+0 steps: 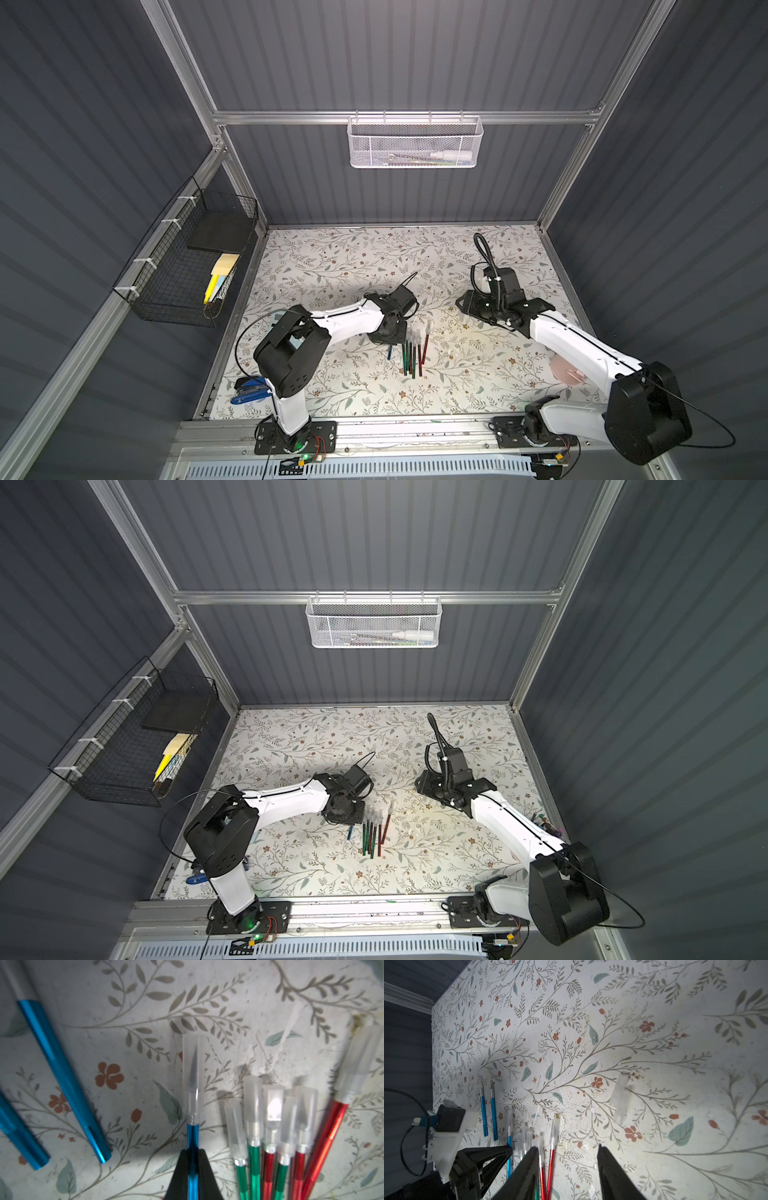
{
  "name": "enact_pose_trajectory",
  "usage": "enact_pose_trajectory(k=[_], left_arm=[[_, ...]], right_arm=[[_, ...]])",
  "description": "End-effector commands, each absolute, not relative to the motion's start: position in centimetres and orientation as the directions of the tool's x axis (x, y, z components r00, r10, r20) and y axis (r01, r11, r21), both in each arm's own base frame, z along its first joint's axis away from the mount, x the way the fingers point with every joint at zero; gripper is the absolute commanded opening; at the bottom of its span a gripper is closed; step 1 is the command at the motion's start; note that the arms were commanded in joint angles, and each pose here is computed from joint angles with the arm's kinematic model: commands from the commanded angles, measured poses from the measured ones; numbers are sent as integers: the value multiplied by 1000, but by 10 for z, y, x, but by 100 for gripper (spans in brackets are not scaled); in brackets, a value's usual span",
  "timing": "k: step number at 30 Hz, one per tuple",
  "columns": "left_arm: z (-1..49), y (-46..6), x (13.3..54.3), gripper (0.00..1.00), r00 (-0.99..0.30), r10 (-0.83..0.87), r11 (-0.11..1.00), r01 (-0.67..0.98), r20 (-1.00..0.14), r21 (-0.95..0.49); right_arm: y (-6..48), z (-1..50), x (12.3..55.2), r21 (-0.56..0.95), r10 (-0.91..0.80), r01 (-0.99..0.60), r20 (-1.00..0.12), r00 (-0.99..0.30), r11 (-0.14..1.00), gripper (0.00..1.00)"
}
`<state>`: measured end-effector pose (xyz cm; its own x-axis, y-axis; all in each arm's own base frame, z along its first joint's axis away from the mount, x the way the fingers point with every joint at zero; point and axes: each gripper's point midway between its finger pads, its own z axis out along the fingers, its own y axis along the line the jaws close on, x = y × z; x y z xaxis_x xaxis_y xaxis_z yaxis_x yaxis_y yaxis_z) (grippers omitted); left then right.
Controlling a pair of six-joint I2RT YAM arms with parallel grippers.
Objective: Remove protective caps from carving knives
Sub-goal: Pick up the carving knife from the center of the board, then remove the protective sleeve from the carving knife.
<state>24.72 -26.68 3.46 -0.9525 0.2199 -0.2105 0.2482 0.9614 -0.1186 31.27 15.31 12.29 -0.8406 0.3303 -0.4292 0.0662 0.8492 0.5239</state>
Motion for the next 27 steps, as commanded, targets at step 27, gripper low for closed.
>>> enact_pose_trajectory(k=[27], left_arm=[[169, -319, 250, 0, -777, 310, 758, 550, -548, -351]], right_arm=[[269, 205, 319, 710, 206, -223, -464, -861, 668, 51]])
